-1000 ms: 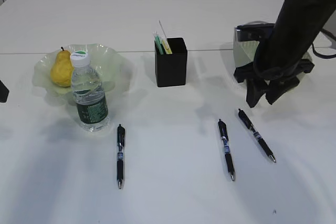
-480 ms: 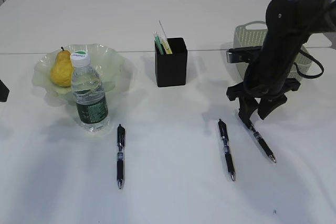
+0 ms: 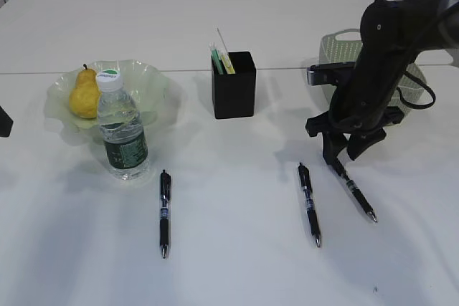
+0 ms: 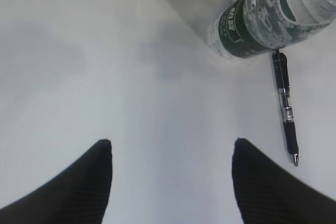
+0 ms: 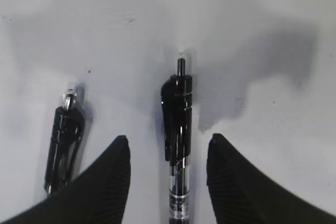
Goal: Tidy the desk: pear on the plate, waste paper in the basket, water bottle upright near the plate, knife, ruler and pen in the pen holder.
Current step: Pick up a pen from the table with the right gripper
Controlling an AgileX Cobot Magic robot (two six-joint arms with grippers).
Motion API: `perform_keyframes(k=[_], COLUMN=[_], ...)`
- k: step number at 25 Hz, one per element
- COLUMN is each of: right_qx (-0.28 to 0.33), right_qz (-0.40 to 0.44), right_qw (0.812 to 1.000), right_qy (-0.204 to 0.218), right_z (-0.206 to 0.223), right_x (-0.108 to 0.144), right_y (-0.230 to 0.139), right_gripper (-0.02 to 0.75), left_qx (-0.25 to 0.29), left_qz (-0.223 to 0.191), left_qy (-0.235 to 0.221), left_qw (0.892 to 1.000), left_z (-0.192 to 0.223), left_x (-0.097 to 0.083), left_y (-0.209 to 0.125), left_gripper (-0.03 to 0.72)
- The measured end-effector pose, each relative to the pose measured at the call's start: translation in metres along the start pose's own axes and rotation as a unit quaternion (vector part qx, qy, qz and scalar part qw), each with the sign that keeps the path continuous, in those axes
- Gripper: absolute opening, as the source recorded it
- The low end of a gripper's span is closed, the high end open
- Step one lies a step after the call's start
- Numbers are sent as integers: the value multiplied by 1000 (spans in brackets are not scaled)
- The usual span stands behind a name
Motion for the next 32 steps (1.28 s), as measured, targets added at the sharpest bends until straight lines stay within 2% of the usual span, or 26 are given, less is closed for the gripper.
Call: perform_keyframes(k=[11, 19, 32], right_qx=[23, 22, 17], right_qz=[1, 1, 1], right_qw=[1000, 1000, 1000], right_qy=[2, 2, 1], right_z=[20, 20, 18], right_x=[-1, -1, -1], right_y=[-3, -3, -1], right_gripper=[342, 109, -2], left_qx=[-1, -1, -1], left_qz=[0, 0, 0], left_qy=[0, 0, 0], left_qw=[1000, 1000, 1000], left_z=[0, 0, 0], left_x=[0, 0, 0], left_y=[0, 0, 0], left_gripper=[506, 506, 506])
Point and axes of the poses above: a point on each arm's last joint axis where the gripper is mounted, z pointing out along that axis toward the gripper, x along the wrist's bending axis when the last joint is at zero, y = z × x, the point moved 5 cm from there along z, pointing out along that axis toward the gripper, and after that the axes turned 3 degrees about -z, right-handed, at the moved point
